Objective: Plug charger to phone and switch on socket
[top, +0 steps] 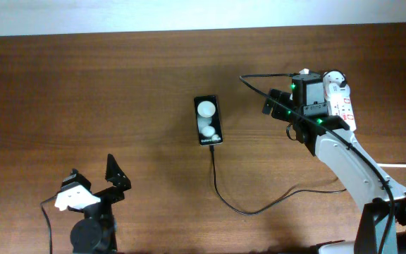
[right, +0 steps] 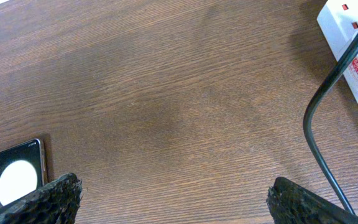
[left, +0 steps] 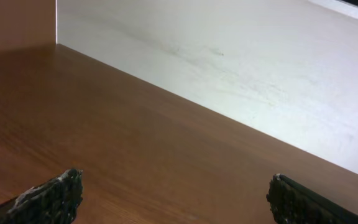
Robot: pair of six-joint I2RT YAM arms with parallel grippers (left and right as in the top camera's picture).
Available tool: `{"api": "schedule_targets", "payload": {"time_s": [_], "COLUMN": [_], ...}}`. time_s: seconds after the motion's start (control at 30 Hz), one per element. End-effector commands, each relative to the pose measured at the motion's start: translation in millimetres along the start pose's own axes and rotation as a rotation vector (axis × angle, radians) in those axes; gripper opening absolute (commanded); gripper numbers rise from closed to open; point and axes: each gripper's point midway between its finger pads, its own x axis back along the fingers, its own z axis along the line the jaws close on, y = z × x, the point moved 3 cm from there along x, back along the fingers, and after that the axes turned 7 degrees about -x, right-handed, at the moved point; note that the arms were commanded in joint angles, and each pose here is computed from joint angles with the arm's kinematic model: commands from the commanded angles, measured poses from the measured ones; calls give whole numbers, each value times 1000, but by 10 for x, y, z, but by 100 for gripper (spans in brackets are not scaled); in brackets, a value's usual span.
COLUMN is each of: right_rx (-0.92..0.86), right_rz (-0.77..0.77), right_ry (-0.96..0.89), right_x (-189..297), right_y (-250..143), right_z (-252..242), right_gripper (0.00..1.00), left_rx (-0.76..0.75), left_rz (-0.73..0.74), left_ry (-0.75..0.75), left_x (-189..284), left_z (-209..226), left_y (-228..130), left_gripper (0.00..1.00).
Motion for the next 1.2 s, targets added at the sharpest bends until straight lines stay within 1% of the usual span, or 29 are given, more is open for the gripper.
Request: {"api": "schedule_targets", "payload": {"time_s": [0.0, 0.03, 0.13, 0.17, 0.33, 0.37, 0.43, 0.47, 0.53, 0.57, 0.6, 0.63, 0.67, 0.73, 0.87, 1.07, 1.1, 1.17], "right_rx": [3, 3, 3, 3, 4, 14, 101, 101, 90, 84, 75, 64, 49, 1, -53, -105, -111, -125], "right_rz": [5, 7, 30, 32, 45, 45, 62, 78, 127, 144, 158, 178, 192, 217, 225, 201, 201, 197], "right_ry": [2, 11, 37, 35, 59, 58, 49, 36, -2, -18, -33, -53, -73, -122, -167, -197, -202, -211], "right_x": [-14, -13, -13, -13, -10, -10, -7, 12, 86, 122, 163, 212, 272, 458, 700, 790, 793, 801], "right_y": [-3, -4, -42, -46, -66, -66, -102, -119, -135, -124, -100, -64, -2, 191, 430, 582, 589, 606], "right_z": [0, 13, 47, 44, 77, 75, 47, 12, -84, -127, -164, -214, -265, -403, -555, -739, -768, -825], "right_gripper": [99, 99, 99, 99, 99, 99, 98, 90, 70, 57, 41, 32, 21, 5, 4, 4, 4, 4], "left_rx": [-62, -92, -101, -141, -148, -149, -155, -157, -159, -159, -159, -159, -159, -158, -148, -149, -165, -282], "left_rz": [42, 39, 10, 12, 13, 16, 36, 44, 50, 49, 50, 50, 50, 49, 13, 14, 16, 17], "left_ry": [-3, -10, -67, -89, -89, -88, -81, -81, -80, -79, -80, -80, -80, -80, -85, -91, -103, -183], "left_x": [-45, -53, -54, -52, -52, -52, -52, -51, -51, -51, -51, -51, -51, -51, -52, -54, -52, -36], "left_z": [19, 11, -79, -108, -109, -106, -91, -88, -84, -84, -85, -85, -84, -86, -103, -110, -127, -235], "left_y": [-214, -227, -161, -171, -173, -180, -222, -241, -252, -251, -253, -254, -253, -250, -174, -183, -188, -213], "left_gripper": [99, 99, 99, 99, 99, 99, 99, 99, 99, 99, 99, 99, 99, 99, 99, 99, 99, 99]}}
